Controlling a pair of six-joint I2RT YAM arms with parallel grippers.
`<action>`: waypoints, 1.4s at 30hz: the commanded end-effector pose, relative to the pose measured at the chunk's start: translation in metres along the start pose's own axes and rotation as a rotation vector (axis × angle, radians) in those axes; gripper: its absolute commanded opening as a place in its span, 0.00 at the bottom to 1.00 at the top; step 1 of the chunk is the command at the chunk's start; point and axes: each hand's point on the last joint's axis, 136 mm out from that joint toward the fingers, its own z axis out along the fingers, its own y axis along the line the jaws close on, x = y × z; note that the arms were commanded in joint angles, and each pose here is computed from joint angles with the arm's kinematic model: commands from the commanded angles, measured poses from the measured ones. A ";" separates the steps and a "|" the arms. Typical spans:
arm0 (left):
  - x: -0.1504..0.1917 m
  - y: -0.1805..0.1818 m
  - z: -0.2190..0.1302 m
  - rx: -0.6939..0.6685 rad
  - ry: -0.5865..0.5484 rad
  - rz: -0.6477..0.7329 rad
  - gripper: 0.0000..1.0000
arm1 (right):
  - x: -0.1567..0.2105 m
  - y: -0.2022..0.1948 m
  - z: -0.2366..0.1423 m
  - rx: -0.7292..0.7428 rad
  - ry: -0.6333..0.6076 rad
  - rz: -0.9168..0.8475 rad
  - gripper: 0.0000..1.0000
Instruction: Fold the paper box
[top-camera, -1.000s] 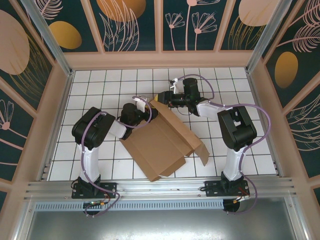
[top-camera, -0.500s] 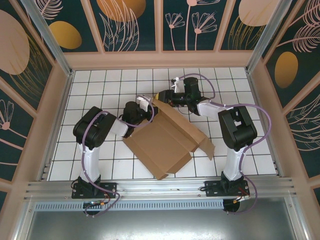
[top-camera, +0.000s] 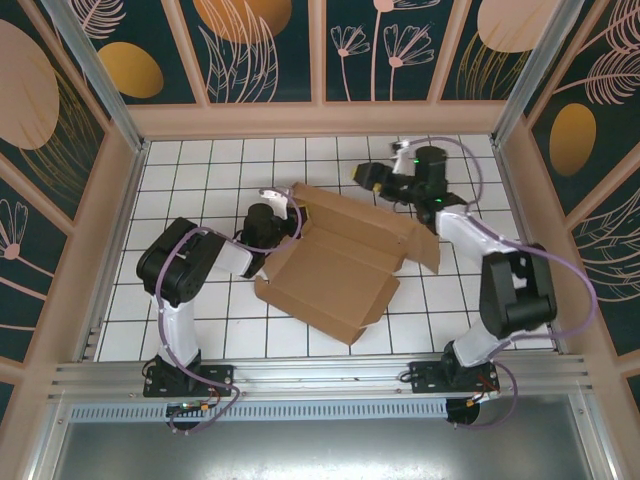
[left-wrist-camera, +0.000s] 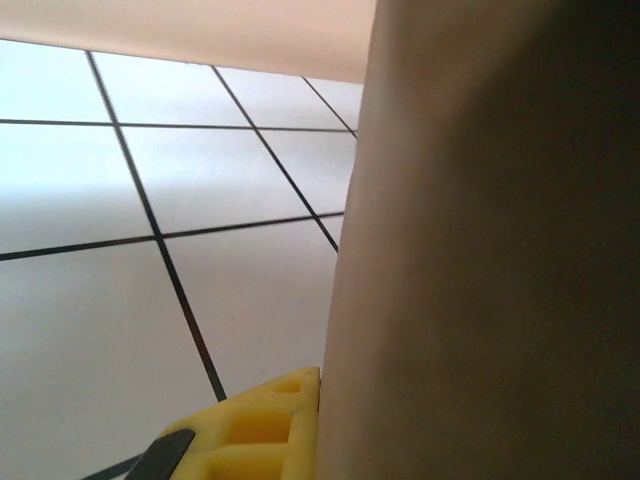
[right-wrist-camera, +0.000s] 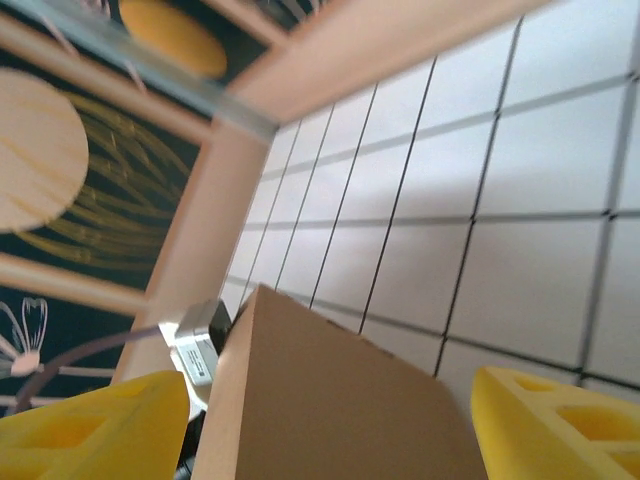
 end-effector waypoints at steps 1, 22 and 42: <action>-0.041 0.003 -0.001 -0.018 -0.117 -0.116 0.00 | -0.034 -0.010 -0.044 0.080 -0.150 -0.016 0.74; -0.081 0.024 0.004 0.156 -0.185 -0.615 0.00 | -0.028 0.006 -0.139 0.006 -0.377 0.029 0.71; -0.087 0.015 0.000 0.227 -0.245 -0.538 0.00 | 0.003 0.083 -0.062 -0.262 -0.212 0.092 0.50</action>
